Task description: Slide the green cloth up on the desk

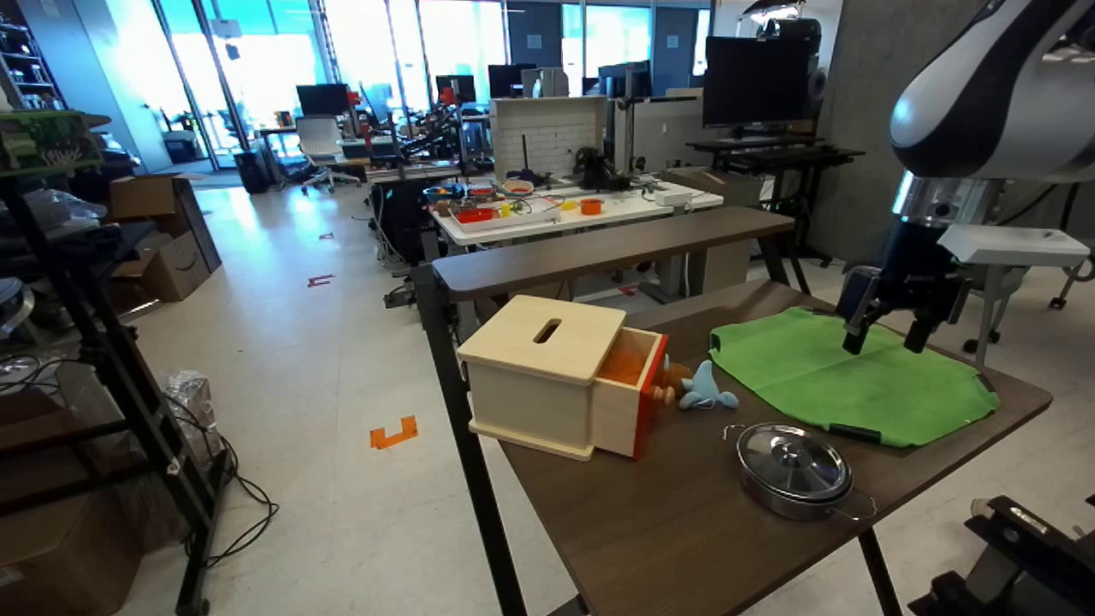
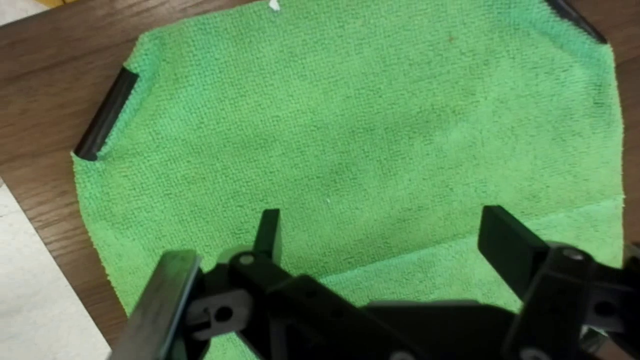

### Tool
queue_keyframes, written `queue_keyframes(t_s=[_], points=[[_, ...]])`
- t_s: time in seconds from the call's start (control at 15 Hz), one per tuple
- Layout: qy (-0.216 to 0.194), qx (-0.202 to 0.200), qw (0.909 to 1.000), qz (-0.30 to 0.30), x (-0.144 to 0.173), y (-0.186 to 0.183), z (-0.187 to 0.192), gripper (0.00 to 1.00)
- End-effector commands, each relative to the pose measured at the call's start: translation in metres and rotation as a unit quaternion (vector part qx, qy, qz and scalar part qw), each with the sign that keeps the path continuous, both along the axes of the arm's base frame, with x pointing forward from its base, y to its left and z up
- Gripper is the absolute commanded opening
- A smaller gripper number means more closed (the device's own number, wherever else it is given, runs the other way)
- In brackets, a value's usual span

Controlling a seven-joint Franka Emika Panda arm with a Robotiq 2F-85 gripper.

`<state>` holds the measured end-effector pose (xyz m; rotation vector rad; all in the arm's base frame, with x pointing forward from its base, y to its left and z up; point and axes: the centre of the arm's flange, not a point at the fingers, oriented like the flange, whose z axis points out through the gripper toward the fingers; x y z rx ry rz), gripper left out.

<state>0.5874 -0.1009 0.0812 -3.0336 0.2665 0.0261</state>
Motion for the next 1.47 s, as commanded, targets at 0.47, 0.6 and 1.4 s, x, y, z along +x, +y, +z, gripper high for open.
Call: queue_keyframes(t_s=[0.47, 0.6, 1.4], points=[[0.023, -0.030, 0.9990, -0.024, 0.027, -0.016, -0.029, 1.00], [0.020, -0.032, 0.9988, -0.033, 0.036, -0.019, -0.029, 1.00], [0.059, -0.057, 0.9938, -0.075, 0.064, -0.032, -0.051, 1.00]])
